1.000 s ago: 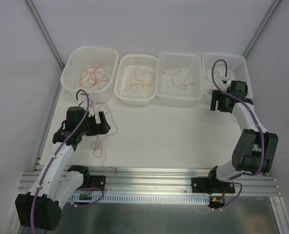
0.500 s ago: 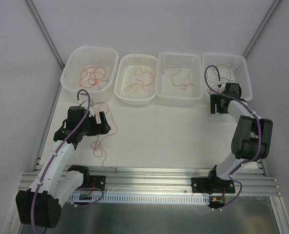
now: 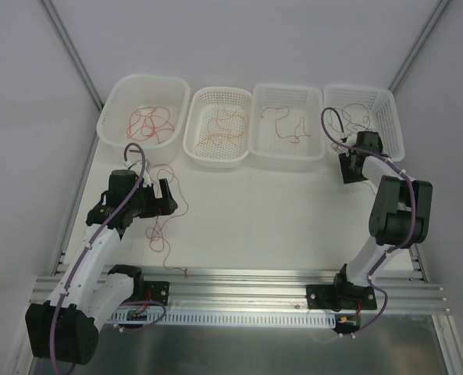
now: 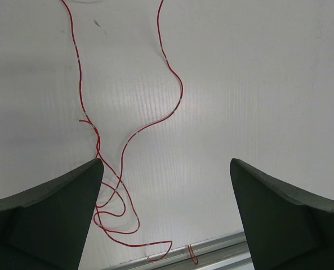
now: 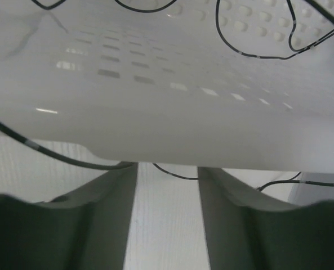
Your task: Untangle the cables
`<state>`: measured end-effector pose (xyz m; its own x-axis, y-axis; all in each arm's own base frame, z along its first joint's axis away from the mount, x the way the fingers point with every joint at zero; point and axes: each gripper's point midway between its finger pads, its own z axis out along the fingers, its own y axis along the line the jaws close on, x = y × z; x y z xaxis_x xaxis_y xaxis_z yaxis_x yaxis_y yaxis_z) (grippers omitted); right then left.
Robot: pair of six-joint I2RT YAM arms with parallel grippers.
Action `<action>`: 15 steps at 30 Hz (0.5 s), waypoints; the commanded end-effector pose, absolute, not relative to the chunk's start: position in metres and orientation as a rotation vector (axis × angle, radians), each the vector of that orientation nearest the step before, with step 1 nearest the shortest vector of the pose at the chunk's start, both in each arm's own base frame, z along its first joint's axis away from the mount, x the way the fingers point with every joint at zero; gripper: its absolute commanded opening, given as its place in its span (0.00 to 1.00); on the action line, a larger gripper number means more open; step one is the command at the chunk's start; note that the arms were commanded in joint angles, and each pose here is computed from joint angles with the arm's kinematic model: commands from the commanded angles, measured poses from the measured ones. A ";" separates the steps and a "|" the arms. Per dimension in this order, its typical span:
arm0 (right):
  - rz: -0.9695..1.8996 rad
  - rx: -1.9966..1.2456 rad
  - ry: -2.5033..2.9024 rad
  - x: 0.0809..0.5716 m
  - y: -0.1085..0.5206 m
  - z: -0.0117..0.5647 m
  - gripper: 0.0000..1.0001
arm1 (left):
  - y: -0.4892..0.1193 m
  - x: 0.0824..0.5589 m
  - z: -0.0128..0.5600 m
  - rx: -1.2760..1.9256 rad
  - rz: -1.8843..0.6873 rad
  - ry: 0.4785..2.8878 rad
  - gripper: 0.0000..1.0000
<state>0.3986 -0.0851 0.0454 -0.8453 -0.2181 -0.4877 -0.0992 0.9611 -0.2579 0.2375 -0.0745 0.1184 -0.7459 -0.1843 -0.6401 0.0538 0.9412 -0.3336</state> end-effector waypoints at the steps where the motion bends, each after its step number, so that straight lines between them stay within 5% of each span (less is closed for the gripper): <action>1: -0.320 -0.275 2.566 0.405 -0.084 0.053 0.43 | -0.078 0.242 0.124 -0.060 -0.446 2.350 0.97; 5: -0.317 -0.271 2.554 0.399 -0.081 0.055 0.14 | -0.077 0.242 0.125 -0.060 -0.445 2.345 0.97; 8: -0.342 -0.264 2.536 0.394 -0.079 0.061 0.01 | -0.077 0.242 0.127 -0.059 -0.444 2.336 0.97; 15: -0.418 -0.274 2.362 0.389 -0.053 0.128 0.01 | -0.078 0.241 0.129 -0.057 -0.455 2.326 0.97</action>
<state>0.3852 -0.0635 0.0712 -0.8131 -0.2887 -0.5054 -0.1369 0.9388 -0.3161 0.2375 -0.0745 0.1198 -0.7420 -0.1843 -0.6446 0.0561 0.9410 -0.3337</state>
